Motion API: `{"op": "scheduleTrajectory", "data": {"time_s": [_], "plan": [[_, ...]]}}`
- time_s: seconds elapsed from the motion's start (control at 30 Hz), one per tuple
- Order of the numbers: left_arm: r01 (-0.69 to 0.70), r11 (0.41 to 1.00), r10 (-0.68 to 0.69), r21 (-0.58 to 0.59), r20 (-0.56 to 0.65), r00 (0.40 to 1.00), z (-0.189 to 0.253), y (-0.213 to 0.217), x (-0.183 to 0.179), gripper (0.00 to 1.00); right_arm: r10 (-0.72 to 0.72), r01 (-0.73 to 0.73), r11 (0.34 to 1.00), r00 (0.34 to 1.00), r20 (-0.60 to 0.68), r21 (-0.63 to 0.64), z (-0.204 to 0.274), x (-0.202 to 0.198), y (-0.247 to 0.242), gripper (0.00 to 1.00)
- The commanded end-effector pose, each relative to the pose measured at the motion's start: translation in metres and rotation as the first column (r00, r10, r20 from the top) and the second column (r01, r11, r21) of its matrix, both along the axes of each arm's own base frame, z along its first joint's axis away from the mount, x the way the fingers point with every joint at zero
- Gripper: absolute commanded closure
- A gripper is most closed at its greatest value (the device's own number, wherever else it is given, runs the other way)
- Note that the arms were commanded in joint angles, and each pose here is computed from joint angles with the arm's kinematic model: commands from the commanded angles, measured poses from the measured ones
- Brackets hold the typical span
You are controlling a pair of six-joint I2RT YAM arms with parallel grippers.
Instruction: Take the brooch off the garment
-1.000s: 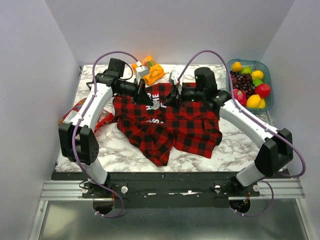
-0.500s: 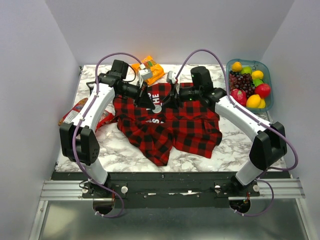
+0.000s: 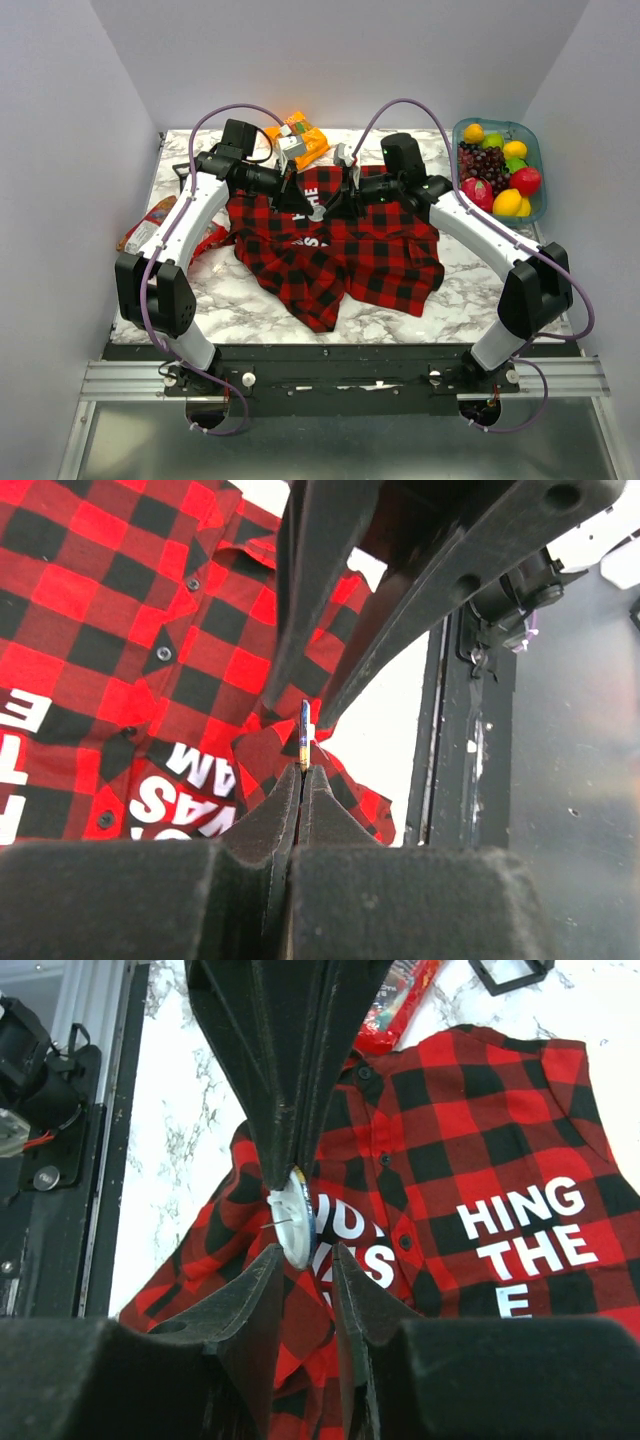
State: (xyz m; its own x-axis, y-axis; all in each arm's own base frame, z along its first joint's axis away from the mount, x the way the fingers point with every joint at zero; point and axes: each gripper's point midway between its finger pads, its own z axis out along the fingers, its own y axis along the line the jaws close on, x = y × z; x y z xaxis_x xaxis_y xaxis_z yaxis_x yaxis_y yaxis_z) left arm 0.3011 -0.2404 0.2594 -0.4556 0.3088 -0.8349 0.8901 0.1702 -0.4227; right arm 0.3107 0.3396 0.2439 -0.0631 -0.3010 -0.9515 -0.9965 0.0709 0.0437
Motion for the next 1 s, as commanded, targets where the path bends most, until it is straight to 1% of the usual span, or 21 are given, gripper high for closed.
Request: {"op": "scheduleTrajectory", "data": {"time_s": [0.0,0.2,0.27,0.33,0.37,0.43,0.77,0.87,0.97], "plan": [[0.004,1.000,-0.003,-0.029,0.055,0.998,0.012,-0.004,-0.001,1.00,0.025,-0.024,1.000,0.999,-0.044,0.018,0.004,0.000,0.001,0.67],[-0.005,0.999,0.006,-0.034,0.056,0.998,0.011,-0.005,0.002,1.00,0.034,-0.032,0.999,0.998,-0.059,0.027,0.004,0.001,0.001,0.72],[-0.010,1.000,0.011,-0.030,0.053,0.999,0.010,-0.004,0.003,1.00,0.034,-0.032,0.999,0.998,-0.060,0.030,0.005,0.001,0.001,0.77],[-0.008,1.000,0.010,-0.028,0.053,0.999,0.008,-0.005,0.003,1.00,0.037,-0.035,0.999,0.997,-0.063,0.033,0.006,0.000,0.000,0.79],[-0.009,1.000,0.011,-0.026,0.051,0.999,0.008,-0.004,0.004,1.00,0.036,-0.033,0.999,0.998,-0.060,0.036,0.008,0.000,-0.001,0.79],[-0.009,1.000,0.011,-0.025,0.048,0.999,0.006,-0.005,0.005,1.00,0.026,-0.024,0.999,0.998,-0.063,0.035,0.008,0.001,-0.001,0.75],[-0.012,1.000,0.013,-0.018,0.053,0.998,0.003,-0.008,0.012,1.00,0.036,-0.033,0.999,0.996,-0.081,0.043,0.008,-0.001,-0.001,0.76],[-0.012,1.000,0.013,-0.019,0.061,0.998,0.004,-0.010,0.015,1.00,0.036,-0.032,0.999,0.996,-0.081,0.044,0.008,-0.001,-0.001,0.73],[-0.019,1.000,0.020,-0.017,0.062,0.998,0.004,-0.011,0.018,1.00,0.034,-0.030,0.999,0.996,-0.084,0.043,0.008,0.000,-0.001,0.73]]}}
